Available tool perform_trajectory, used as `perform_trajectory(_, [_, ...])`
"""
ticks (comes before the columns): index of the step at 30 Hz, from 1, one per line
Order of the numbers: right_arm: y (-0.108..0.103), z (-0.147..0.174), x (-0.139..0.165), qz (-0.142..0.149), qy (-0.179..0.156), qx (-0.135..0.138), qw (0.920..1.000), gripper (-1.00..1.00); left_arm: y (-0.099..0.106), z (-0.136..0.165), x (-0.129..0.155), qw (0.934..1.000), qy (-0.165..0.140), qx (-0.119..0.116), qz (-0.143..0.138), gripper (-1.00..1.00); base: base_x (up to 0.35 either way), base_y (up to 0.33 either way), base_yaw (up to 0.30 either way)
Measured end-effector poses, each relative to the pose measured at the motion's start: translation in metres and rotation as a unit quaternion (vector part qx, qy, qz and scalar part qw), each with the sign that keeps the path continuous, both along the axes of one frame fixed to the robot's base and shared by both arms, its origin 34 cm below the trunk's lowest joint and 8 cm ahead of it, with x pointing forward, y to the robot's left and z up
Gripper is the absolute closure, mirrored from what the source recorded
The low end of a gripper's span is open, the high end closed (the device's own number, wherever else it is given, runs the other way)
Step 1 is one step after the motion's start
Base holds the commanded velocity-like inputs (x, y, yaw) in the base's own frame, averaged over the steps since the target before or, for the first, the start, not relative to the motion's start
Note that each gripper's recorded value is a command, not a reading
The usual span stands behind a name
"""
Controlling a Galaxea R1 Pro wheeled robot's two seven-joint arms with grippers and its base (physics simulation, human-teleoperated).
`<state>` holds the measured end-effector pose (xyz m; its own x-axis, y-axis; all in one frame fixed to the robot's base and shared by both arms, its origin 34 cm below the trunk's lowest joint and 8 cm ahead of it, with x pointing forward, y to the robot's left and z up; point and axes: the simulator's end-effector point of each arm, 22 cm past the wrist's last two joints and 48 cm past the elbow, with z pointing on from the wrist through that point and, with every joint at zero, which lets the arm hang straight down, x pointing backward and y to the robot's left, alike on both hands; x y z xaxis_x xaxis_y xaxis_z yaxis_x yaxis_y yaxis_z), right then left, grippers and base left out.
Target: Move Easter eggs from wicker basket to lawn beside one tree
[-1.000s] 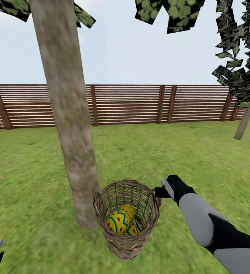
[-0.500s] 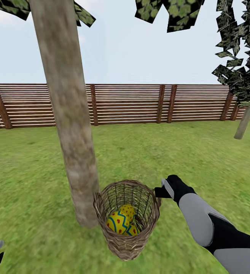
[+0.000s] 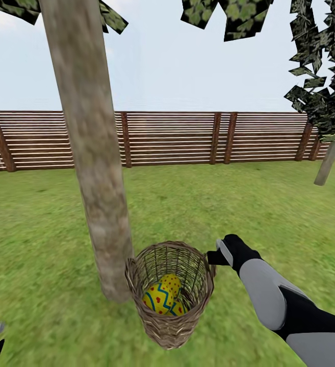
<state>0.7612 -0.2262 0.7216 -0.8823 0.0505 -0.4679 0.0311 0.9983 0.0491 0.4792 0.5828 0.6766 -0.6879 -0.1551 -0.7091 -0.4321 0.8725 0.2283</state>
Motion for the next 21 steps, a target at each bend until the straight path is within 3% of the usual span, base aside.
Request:
perform_trajectory(16, [-0.001, -0.031, -0.004, 0.000, 0.001, -0.001, 1.0000, 1.00, 0.006, -0.027, -0.003, 1.0000, -0.003, 0.002, 0.007, -1.00, 0.000, 0.000, 0.000])
perform_trajectory(21, [-0.002, -0.040, -0.005, -0.002, 0.001, 0.000, 1.0000, 1.00, 0.015, -0.033, -0.006, 0.9996, -0.011, -0.003, 0.024, -1.00, 0.000, 0.000, 0.000])
